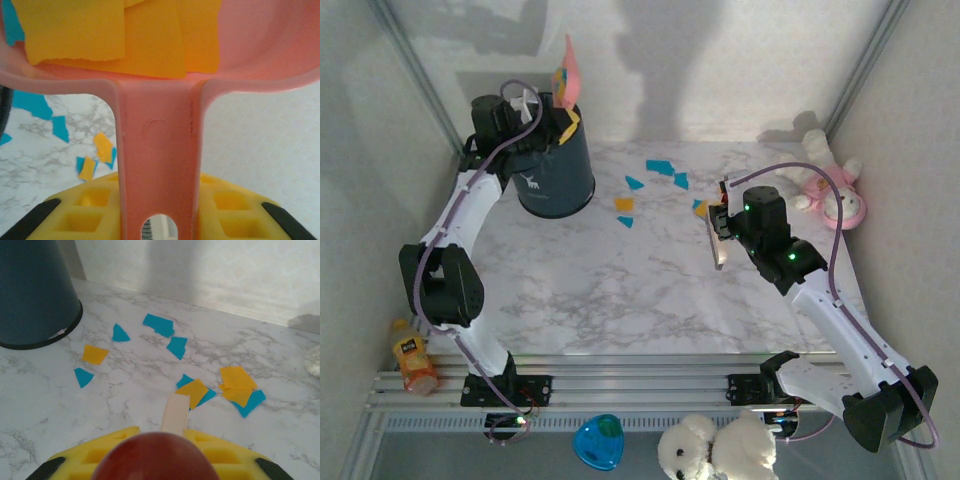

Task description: Sweep away the paper scraps from the table

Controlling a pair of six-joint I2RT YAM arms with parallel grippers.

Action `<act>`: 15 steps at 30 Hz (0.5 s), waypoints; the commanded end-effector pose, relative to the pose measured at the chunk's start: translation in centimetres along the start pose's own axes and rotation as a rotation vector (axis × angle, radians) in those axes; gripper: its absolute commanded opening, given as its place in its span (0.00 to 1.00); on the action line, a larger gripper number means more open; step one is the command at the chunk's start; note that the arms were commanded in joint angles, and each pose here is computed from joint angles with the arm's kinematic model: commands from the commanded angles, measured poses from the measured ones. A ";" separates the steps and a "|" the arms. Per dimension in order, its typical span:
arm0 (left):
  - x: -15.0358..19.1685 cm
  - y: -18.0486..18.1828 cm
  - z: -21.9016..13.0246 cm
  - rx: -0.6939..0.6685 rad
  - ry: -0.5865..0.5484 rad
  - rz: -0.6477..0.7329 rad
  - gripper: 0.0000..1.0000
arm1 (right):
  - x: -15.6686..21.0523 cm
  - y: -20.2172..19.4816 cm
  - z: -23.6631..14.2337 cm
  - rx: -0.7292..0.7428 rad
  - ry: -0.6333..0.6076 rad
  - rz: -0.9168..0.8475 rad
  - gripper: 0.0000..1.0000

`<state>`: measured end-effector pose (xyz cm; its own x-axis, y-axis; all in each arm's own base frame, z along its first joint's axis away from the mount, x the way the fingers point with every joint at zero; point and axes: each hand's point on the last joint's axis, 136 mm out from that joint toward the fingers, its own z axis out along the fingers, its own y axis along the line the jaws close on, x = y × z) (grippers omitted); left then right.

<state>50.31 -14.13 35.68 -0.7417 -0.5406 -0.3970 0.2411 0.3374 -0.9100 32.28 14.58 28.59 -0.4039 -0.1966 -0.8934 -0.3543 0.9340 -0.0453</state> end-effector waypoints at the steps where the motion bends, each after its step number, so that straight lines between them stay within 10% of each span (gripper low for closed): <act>1: -1.0 -3.4 -1.0 0.114 -0.041 -0.001 0.12 | -0.9 -0.2 -0.1 0.008 -0.033 0.021 0.00; 15: -1.8 -3.2 -1.7 0.217 -0.144 -0.192 0.13 | -0.9 -0.3 -0.2 0.010 -0.032 0.015 0.00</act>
<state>51.06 -13.52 35.16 -0.7323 -0.6576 -0.1771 0.1421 0.1069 -0.9841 32.27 14.57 28.59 -0.4042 -0.1968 -0.8932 -0.3544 0.9340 -0.0454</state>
